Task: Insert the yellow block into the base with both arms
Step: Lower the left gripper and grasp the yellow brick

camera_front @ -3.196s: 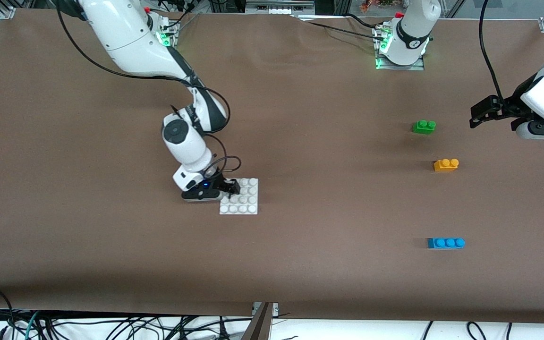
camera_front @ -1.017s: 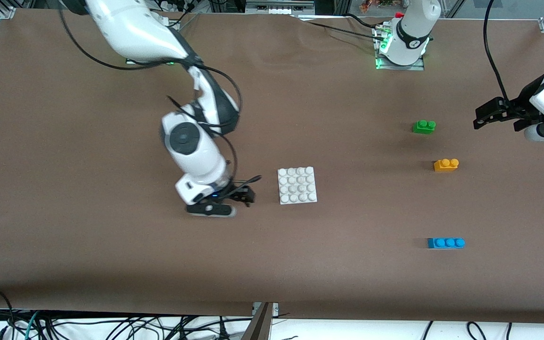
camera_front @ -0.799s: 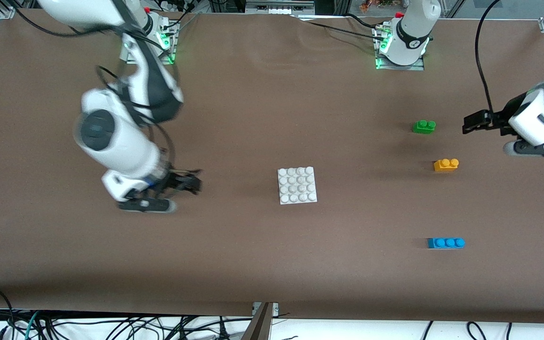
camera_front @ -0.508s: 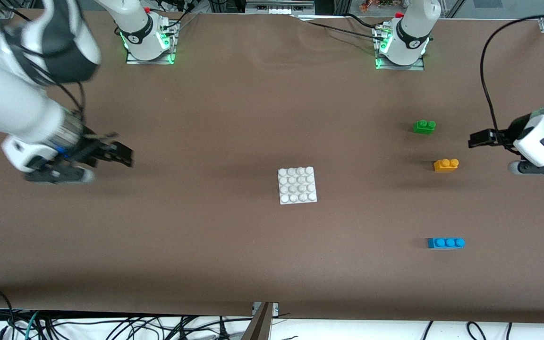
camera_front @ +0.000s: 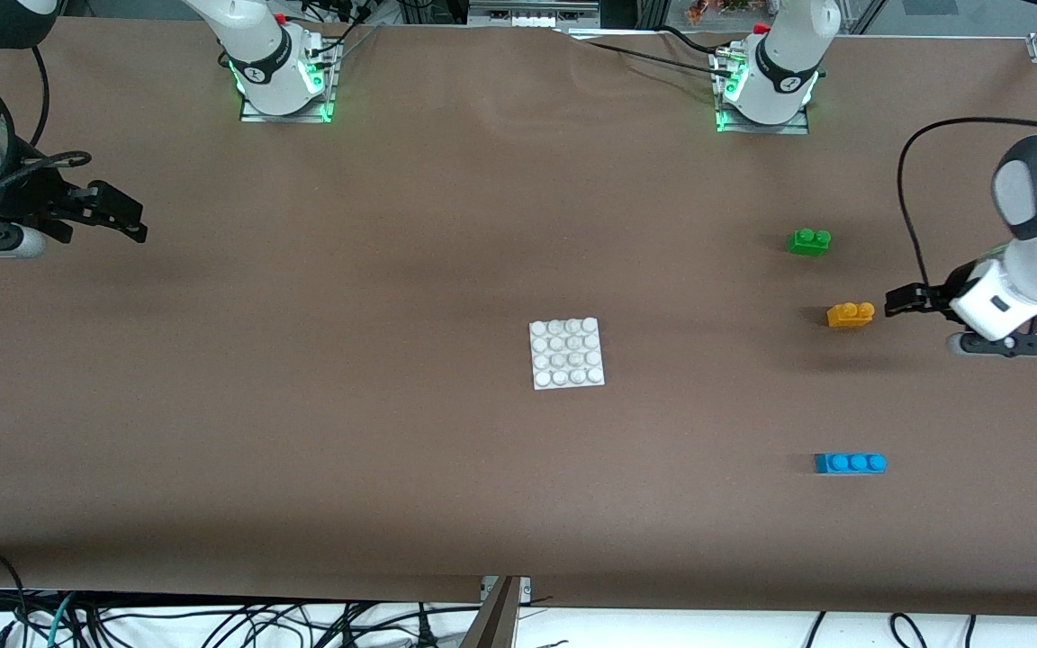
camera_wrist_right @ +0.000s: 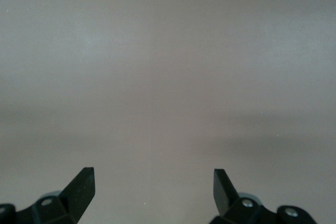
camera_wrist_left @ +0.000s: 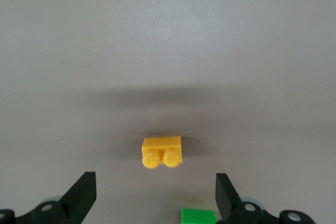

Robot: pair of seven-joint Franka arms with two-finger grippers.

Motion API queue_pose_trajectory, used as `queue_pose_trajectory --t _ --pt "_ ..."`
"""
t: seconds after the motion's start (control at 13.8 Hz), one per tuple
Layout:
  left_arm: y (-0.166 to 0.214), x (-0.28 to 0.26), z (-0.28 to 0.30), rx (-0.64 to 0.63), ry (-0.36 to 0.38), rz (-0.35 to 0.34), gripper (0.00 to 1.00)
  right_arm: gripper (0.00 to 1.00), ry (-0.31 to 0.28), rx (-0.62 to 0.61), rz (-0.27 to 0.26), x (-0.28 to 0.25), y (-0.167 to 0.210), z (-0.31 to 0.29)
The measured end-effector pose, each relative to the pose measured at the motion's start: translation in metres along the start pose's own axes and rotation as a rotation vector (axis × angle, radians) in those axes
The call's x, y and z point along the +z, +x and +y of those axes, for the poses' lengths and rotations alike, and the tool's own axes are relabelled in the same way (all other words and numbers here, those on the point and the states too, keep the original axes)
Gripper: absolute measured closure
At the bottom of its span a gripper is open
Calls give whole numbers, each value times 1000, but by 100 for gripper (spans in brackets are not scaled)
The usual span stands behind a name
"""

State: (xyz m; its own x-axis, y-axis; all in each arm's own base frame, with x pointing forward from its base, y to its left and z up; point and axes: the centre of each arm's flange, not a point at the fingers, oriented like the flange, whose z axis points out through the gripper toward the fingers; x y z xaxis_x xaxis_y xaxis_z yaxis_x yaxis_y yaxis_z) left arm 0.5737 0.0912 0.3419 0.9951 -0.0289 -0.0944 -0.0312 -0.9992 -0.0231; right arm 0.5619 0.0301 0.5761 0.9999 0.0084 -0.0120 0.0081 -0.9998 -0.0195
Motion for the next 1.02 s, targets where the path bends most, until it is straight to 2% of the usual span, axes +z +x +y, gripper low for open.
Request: queue_pose_trajectory --t 0.15,0.36,0.58,0.8,1.02 --pt "-17 45 3 21 23 29 0 0 -4 0 -5 3 0 0" --pt "-37 86 8 35 26 42 0 0 -14 -2 1 1 1 1" --pt "-39 109 10 56 37 31 0 0 -18 0 11 -8 2 3" --pt "-39 128 11 60 37 17 0 0 -71 -12 -3 0 8 4" --pt "-39 143 8 56 37 15 0 0 -79 -20 -14 8 15 0"
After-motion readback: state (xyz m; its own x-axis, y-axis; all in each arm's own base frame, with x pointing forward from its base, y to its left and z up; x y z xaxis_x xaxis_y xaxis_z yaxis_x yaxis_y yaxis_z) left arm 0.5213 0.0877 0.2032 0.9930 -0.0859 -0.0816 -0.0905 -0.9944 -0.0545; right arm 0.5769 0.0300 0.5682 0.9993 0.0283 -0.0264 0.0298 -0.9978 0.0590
